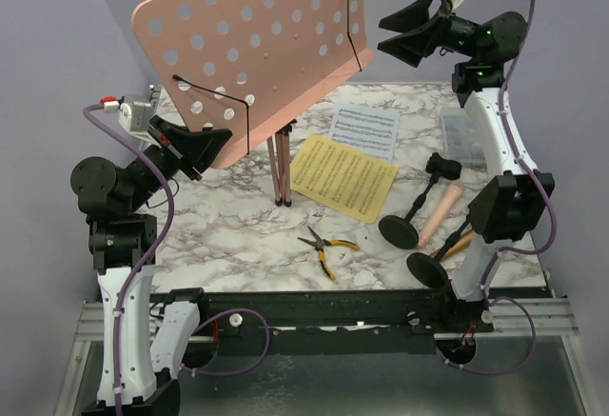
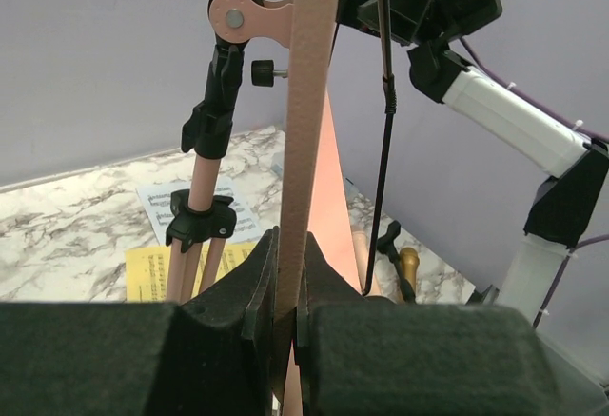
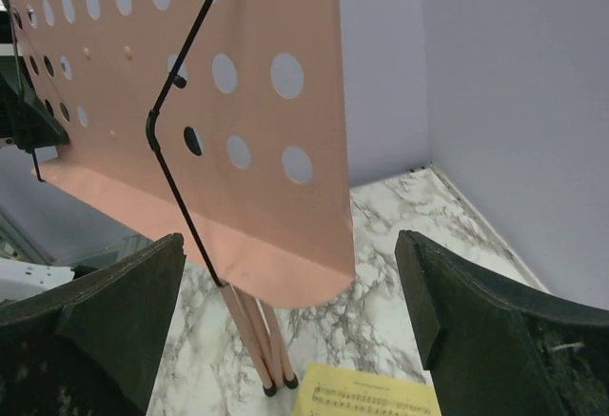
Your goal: Set up the instrument practice props
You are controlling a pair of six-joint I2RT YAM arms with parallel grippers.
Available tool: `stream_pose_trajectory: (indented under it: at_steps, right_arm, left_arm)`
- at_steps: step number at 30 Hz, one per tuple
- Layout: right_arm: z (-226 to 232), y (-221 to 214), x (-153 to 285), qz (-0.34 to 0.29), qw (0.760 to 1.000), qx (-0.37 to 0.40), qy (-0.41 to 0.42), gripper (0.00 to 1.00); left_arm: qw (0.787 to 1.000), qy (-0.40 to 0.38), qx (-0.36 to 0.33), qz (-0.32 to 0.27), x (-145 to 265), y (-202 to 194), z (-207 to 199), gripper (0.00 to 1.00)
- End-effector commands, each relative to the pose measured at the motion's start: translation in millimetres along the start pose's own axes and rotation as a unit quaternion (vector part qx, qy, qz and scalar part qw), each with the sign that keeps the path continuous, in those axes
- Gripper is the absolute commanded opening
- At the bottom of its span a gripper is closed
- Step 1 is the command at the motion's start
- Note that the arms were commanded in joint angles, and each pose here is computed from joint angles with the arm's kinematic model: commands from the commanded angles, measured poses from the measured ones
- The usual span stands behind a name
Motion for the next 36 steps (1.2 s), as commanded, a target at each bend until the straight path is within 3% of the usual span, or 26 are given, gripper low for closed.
stream_pose_trajectory:
  at_steps: [1,6,13,23,25,32,34,36]
  right_arm:
    - [4,-2,-26,0.001,0.999,0.002,0.049,1.00]
    - [6,-15,-50,0.004,0.997,-0.009,0.076,0.99]
    - [22,-26,-59,0.000,0.995,-0.015,0.099,0.87]
    - [39,-30,-51,-0.018,0.996,-0.011,0.090,0.34]
    - [42,-33,-49,-0.014,0.995,-0.010,0.096,0.23]
    - [53,-32,-43,-0.026,0.996,0.001,0.085,0.03]
    - [57,-30,-41,-0.029,0.996,0.009,0.081,0.01]
    - [58,-31,-40,-0.030,0.997,0.009,0.071,0.00]
  left_arm:
    - [0.998,0.011,0.049,0.049,3,-20,6,0.00]
    - [0.997,0.011,0.057,0.056,1,-22,8,0.00]
    - [0.996,0.012,0.064,0.058,-1,-21,10,0.00]
    - [0.996,0.040,0.065,0.036,-4,-11,18,0.00]
    - [0.997,0.044,0.059,0.030,-4,-6,17,0.11]
    - [0.993,0.111,0.020,-0.014,7,14,19,0.68]
    - [0.985,0.170,0.010,-0.042,18,24,29,0.97]
    - [0.964,0.249,0.009,-0.095,37,43,38,0.99]
Point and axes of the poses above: each gripper's point midway between its finger pads, its own x axis back along the fingers, its own z axis along the line the jaws close on, y = z × x, the point moved 1 cm from there along x, back along the fingers, and after that the axes turned 14 degrees about x, right-handed, at the moved point
